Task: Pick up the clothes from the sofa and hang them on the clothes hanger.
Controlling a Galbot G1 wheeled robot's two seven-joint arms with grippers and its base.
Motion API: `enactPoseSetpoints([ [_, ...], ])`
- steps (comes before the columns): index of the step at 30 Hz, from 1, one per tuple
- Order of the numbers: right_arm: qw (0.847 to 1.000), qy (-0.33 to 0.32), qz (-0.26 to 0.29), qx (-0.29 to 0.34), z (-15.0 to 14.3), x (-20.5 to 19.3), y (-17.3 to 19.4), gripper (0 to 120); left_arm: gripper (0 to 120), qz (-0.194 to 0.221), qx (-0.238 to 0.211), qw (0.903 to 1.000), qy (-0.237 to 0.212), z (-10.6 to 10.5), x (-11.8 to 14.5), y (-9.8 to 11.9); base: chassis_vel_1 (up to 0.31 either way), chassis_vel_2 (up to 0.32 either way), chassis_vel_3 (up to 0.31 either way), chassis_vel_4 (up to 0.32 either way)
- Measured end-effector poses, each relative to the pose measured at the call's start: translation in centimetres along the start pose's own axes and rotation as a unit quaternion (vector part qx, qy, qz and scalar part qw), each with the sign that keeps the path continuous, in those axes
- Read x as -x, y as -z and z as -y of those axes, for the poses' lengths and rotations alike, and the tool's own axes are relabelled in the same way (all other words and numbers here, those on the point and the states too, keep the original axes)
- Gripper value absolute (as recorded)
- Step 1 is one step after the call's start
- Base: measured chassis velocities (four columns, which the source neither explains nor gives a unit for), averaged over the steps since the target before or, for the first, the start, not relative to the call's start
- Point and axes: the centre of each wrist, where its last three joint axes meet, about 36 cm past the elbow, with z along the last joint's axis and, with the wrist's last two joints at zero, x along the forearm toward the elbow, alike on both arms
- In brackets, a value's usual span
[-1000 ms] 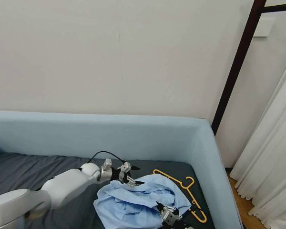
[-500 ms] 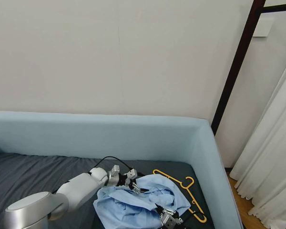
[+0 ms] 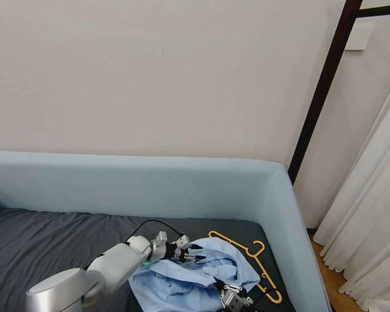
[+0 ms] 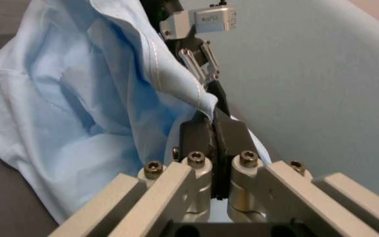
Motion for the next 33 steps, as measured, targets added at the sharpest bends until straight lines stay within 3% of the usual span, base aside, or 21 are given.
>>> enactPoseSetpoints([
  [7,1.000,0.003,0.001,0.003,-0.3,-0.5,0.2,0,4,0.005,-0.004,0.9999,0.015,-0.2,0.0,-0.1,0.000,0.000,0.000,0.000],
  [10,1.000,0.004,0.000,0.002,-0.3,-0.6,0.1,0,11,0.011,-0.002,0.9996,0.024,-0.4,0.1,0.4,0.000,0.000,0.000,0.000],
  [13,1.000,0.004,0.000,0.001,-0.2,-0.5,0.1,0,26,0.015,0.005,0.9993,0.033,-1.1,0.0,1.4,0.000,0.000,0.000,0.000],
  [19,1.000,0.003,0.003,0.000,0.1,-0.5,0.3,0,43,0.011,0.002,0.9995,0.031,-1.0,0.8,1.6,0.000,0.000,0.000,0.000],
  [30,1.000,-0.001,0.002,0.000,0.5,-1.2,0.5,0,89,-0.009,-0.026,0.9990,0.035,0.8,3.5,-0.6,0.000,0.000,0.000,0.000],
  [33,1.000,-0.003,0.002,0.001,0.8,-1.3,0.5,0,93,-0.006,-0.033,0.9990,0.028,1.5,4.3,-1.0,0.000,0.000,0.000,0.000],
])
